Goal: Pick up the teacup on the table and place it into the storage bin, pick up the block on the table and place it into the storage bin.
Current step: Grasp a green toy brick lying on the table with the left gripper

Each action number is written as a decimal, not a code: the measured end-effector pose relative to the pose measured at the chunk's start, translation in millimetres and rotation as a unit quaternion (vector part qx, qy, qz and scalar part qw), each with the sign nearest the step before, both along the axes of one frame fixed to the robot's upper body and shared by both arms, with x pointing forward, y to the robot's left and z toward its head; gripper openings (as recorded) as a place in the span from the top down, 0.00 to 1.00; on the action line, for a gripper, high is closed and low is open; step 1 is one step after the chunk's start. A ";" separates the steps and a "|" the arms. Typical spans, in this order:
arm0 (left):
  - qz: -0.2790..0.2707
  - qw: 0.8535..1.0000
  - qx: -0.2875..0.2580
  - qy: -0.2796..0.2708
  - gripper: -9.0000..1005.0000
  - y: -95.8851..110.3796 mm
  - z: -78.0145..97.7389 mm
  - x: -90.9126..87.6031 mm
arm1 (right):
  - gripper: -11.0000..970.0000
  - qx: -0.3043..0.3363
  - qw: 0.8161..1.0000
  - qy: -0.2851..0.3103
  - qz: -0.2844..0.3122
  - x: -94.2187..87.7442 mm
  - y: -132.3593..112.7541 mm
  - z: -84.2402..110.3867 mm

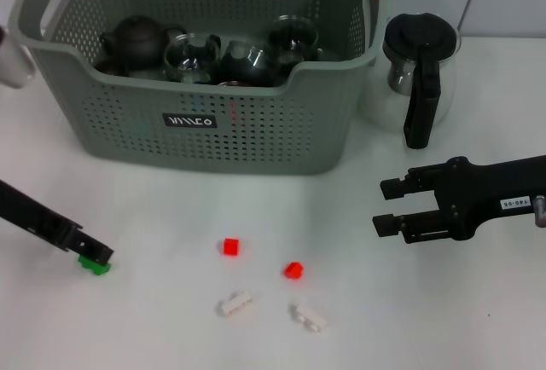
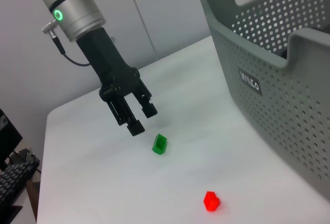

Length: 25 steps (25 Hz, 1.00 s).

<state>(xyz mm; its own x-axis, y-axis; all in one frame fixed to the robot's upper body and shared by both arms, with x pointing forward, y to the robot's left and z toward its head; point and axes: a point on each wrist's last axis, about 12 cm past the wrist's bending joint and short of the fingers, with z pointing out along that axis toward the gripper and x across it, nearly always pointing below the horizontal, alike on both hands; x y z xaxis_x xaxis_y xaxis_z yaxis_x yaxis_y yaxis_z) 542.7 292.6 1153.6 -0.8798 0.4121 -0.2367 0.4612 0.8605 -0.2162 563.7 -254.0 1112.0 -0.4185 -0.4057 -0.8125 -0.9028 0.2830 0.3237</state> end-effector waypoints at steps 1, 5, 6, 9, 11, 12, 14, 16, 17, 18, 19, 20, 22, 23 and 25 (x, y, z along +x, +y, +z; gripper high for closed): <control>0.000 1.000 0.000 0.000 0.22 0.0 0.0 0.0 | 0.28 0.000 1.000 0.000 0.000 0.0 0.0 0.0; 0.002 1.000 0.003 0.008 0.22 -7.1 -0.8 5.7 | 0.28 0.000 1.000 0.002 0.000 -1.2 -0.7 -0.8; 0.002 1.000 0.005 0.012 0.22 -9.4 -1.5 6.9 | 0.28 0.000 1.000 0.003 0.000 -1.6 -1.1 -1.2; 0.004 1.000 0.010 0.022 0.22 -14.1 -2.7 10.0 | 0.28 0.001 1.000 0.004 0.000 -2.5 -1.6 -1.8; 0.013 0.999 0.012 0.028 0.22 -15.5 -2.1 13.0 | 0.28 0.001 1.000 0.005 0.000 -2.9 -1.5 -2.2; 0.019 0.999 0.013 0.030 0.22 -15.8 -1.3 14.8 | 0.28 0.002 1.000 0.006 0.000 -3.1 -1.6 -2.5; 0.028 0.999 0.014 0.036 0.23 -16.7 -0.8 16.9 | 0.27 0.002 1.000 0.007 0.000 -3.7 -1.7 -3.1; 0.032 0.998 0.017 0.041 0.24 -17.4 -1.1 18.0 | 0.27 0.002 1.000 0.008 0.000 -3.9 -1.8 -3.3; 0.031 0.998 0.020 0.043 0.24 -18.0 -1.3 18.3 | 0.27 0.002 1.000 0.009 0.000 -4.1 -1.9 -3.6; 0.029 0.998 0.022 0.044 0.26 -18.7 -1.5 18.4 | 0.27 0.002 1.000 0.009 0.000 -4.3 -1.9 -3.8; 0.023 0.999 0.025 0.042 0.28 -19.9 -1.7 18.7 | 0.27 0.002 1.000 0.009 0.000 -4.4 -1.9 -4.0; 0.016 0.999 0.028 0.039 0.30 -21.1 -2.1 19.2 | 0.27 0.001 1.000 0.009 0.000 -4.4 -2.0 -4.1; 0.001 0.999 0.038 0.033 0.33 -23.7 -4.2 20.1 | 0.27 0.001 1.000 0.009 -0.001 -4.3 -2.0 -4.3; -0.004 0.999 0.042 0.030 0.35 -24.8 -5.2 20.4 | 0.27 0.001 1.000 0.009 -0.001 -4.2 -2.1 -4.3; -0.012 0.998 0.047 0.027 0.35 -26.9 -7.1 21.4 | 0.27 0.000 1.000 0.008 -0.002 -4.2 -2.3 -4.6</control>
<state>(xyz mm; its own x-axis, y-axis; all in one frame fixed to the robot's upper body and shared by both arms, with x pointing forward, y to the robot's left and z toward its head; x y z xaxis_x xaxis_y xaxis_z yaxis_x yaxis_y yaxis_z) 564.1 265.7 1146.5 -0.8800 0.4510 -0.1490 0.4715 0.8672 -0.1602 559.5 -256.2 1107.4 -0.4332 -0.4041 -0.8056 -0.8964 0.2860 0.3386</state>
